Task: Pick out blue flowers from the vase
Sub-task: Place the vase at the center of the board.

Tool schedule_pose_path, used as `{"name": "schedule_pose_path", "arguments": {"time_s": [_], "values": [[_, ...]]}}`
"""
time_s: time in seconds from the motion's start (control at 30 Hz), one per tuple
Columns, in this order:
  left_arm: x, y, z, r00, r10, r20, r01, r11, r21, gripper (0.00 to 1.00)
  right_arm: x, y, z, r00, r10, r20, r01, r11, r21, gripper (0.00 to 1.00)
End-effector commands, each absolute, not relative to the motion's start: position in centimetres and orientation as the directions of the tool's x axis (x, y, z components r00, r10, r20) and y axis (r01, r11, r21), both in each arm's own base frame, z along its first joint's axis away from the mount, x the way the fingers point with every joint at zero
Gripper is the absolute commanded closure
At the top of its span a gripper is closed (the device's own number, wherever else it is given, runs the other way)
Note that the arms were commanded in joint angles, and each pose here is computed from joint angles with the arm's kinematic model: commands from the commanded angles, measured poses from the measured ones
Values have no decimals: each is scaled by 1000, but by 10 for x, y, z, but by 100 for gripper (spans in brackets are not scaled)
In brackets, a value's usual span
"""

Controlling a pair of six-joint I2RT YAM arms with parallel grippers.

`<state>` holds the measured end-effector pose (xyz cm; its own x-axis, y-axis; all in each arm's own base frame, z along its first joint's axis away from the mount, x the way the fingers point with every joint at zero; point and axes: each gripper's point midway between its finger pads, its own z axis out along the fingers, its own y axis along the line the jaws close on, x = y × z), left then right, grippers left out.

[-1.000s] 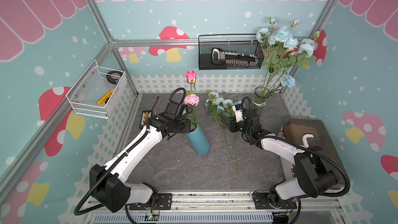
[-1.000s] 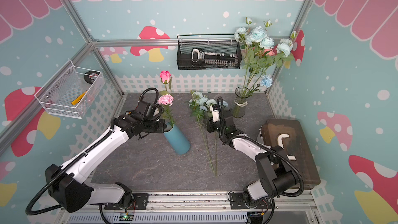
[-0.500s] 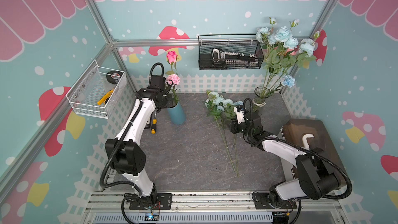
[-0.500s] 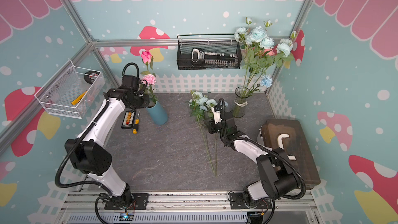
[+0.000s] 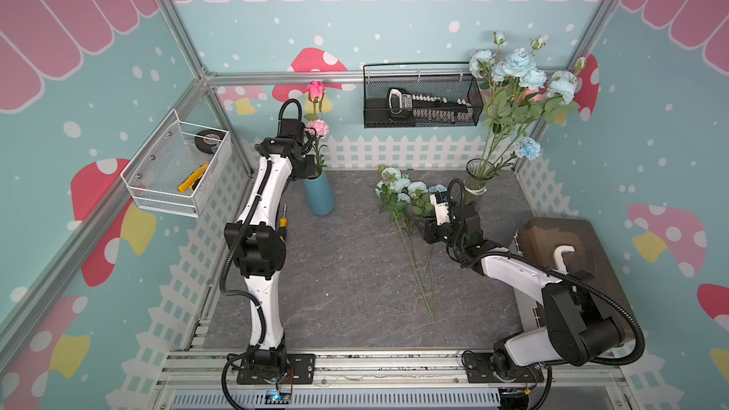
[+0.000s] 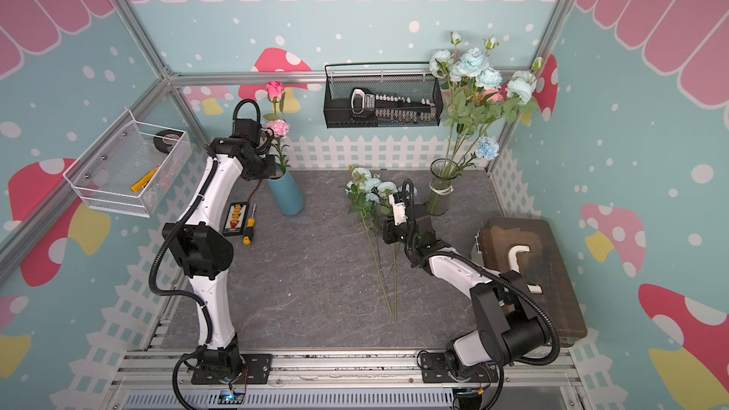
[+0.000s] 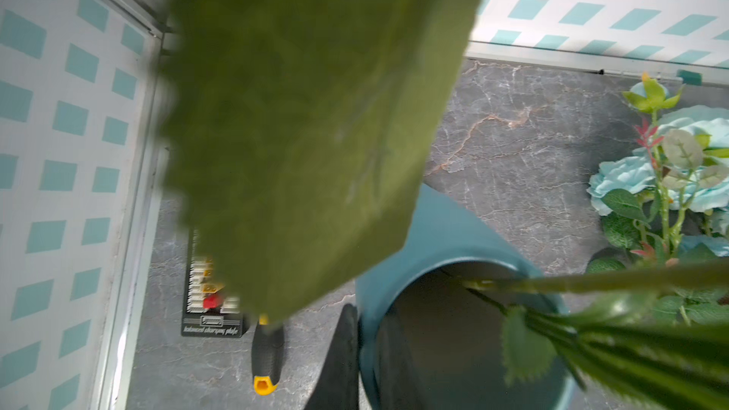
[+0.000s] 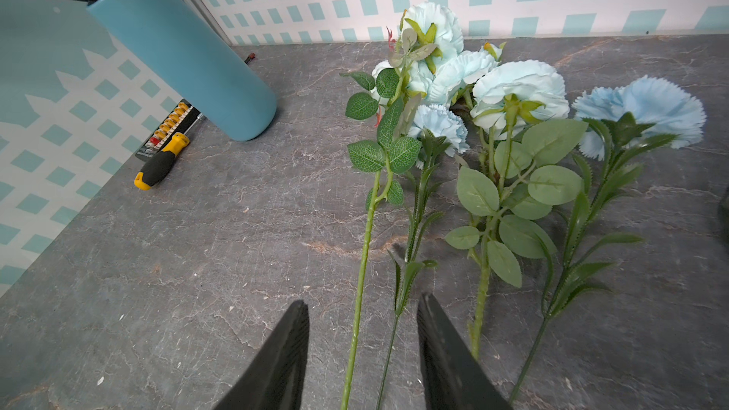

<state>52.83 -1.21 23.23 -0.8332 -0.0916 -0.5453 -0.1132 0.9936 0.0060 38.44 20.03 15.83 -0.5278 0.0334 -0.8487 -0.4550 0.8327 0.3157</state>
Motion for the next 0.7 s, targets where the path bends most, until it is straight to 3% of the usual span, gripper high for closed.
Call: {"name": "schedule_pose_path", "arguments": {"time_s": [0.0, 0.5, 0.67], "values": [[525, 11, 288, -760, -84, -645, -143, 989, 40, 100, 386, 202, 162, -516, 46, -855, -466, 823, 326, 55], [529, 25, 278, -775, -74, -627, -130, 991, 43, 100, 387, 203, 160, -523, 49, -851, -468, 818, 335, 55], [526, 22, 277, -781, -62, -621, -111, 993, 40, 78, 387, 204, 158, -529, 47, -847, -468, 817, 338, 55]]}}
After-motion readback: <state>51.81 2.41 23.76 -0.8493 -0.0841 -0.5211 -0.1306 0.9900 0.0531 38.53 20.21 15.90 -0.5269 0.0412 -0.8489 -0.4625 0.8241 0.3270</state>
